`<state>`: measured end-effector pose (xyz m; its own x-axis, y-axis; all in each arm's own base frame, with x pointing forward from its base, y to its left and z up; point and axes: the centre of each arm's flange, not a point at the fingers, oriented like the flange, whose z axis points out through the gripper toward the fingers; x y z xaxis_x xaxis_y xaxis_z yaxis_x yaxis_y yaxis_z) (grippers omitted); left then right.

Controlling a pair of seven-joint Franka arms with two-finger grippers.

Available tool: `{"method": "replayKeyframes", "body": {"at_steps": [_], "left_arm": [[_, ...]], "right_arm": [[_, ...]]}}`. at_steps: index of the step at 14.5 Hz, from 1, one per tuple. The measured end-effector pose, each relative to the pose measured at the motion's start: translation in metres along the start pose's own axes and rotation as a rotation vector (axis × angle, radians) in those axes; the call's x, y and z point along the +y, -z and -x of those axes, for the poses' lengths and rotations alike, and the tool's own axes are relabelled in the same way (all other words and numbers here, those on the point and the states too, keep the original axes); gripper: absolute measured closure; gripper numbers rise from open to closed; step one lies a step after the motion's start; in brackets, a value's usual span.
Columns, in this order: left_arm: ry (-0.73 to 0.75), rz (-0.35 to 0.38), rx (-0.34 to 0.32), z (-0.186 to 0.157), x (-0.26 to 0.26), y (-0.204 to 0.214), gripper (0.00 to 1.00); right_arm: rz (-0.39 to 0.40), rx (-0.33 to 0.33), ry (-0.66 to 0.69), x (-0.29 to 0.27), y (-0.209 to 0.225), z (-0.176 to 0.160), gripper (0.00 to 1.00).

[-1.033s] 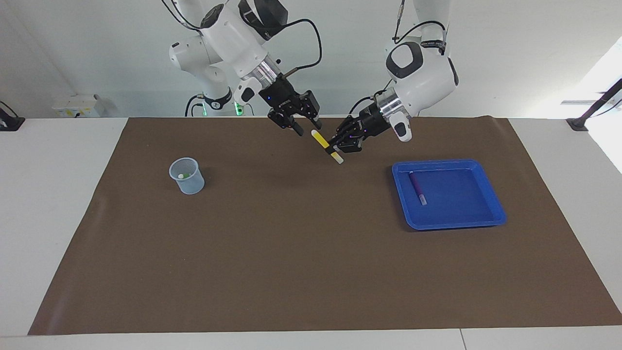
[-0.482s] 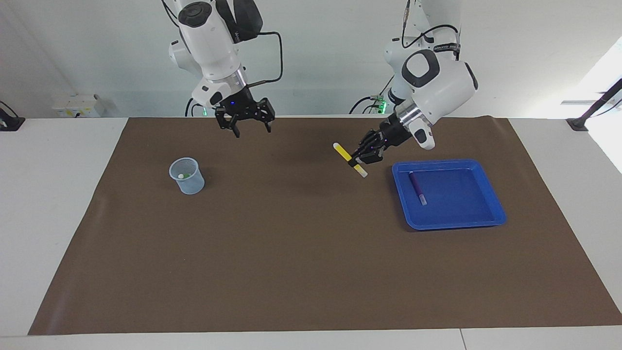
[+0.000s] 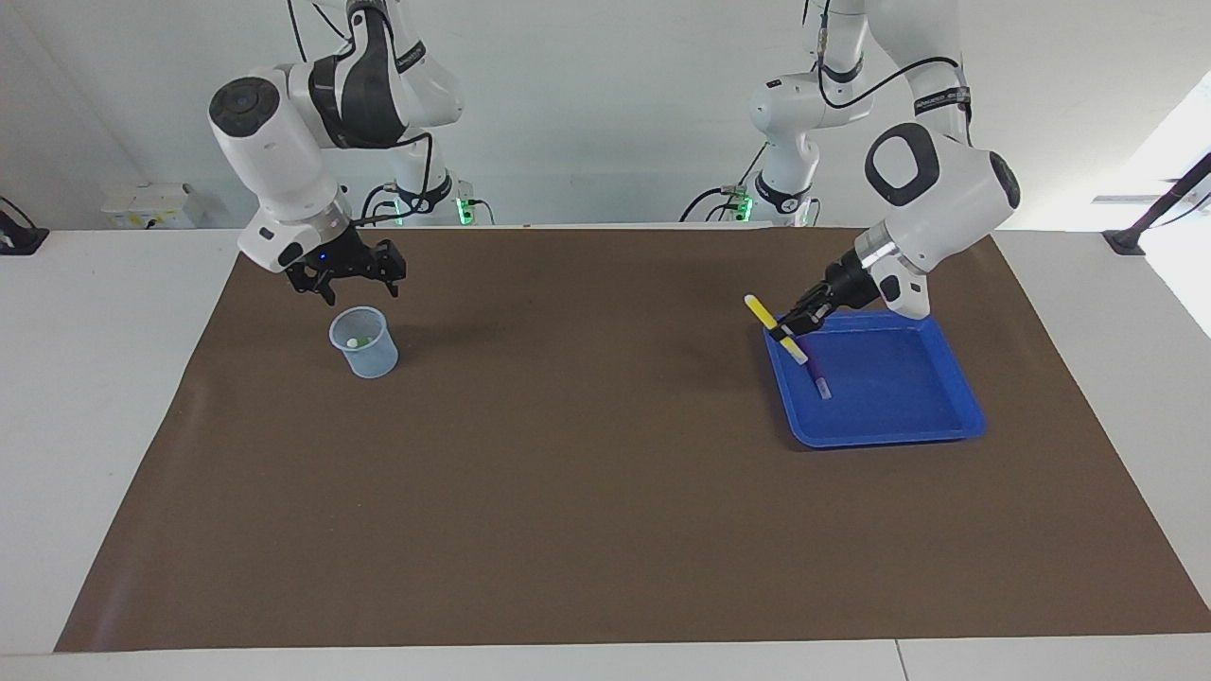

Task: Right arm passes pens to left for tray arrangement
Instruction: 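Place the highlighter in the tray with the left gripper while the right gripper returns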

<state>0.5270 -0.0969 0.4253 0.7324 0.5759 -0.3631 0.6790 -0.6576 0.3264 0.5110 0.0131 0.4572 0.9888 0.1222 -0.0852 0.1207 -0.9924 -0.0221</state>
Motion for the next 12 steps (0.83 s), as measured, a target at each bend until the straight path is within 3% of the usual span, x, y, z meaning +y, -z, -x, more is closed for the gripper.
{"method": "replayKeyframes", "body": {"at_steps": [4,5,6,9,11,12], "left_arm": [[-0.285,-0.195,0.067,-0.043,-0.038,-0.001,0.82],[-0.352,-0.242,0.071,-0.051,-0.046,-0.002,0.82],[-0.418,-0.28,0.067,-0.062,-0.057,-0.004,0.82],[-0.559,-0.366,0.052,-0.092,-0.083,-0.009,0.82],[-0.593,-0.391,0.051,-0.098,-0.085,-0.02,0.82],[-0.602,-0.396,0.058,-0.099,-0.084,-0.023,0.82]], "right_arm": [[-0.011,-0.061,0.014,0.021,-0.049,-0.018,0.11],[-0.016,-0.07,0.031,0.031,-0.055,-0.018,0.21],[-0.021,-0.073,0.051,0.04,-0.058,-0.019,0.24],[-0.023,-0.064,0.092,0.049,-0.06,-0.021,0.29],[-0.023,-0.064,0.097,0.047,-0.06,-0.021,0.48],[-0.023,-0.064,0.097,0.047,-0.06,-0.021,0.49]]}}
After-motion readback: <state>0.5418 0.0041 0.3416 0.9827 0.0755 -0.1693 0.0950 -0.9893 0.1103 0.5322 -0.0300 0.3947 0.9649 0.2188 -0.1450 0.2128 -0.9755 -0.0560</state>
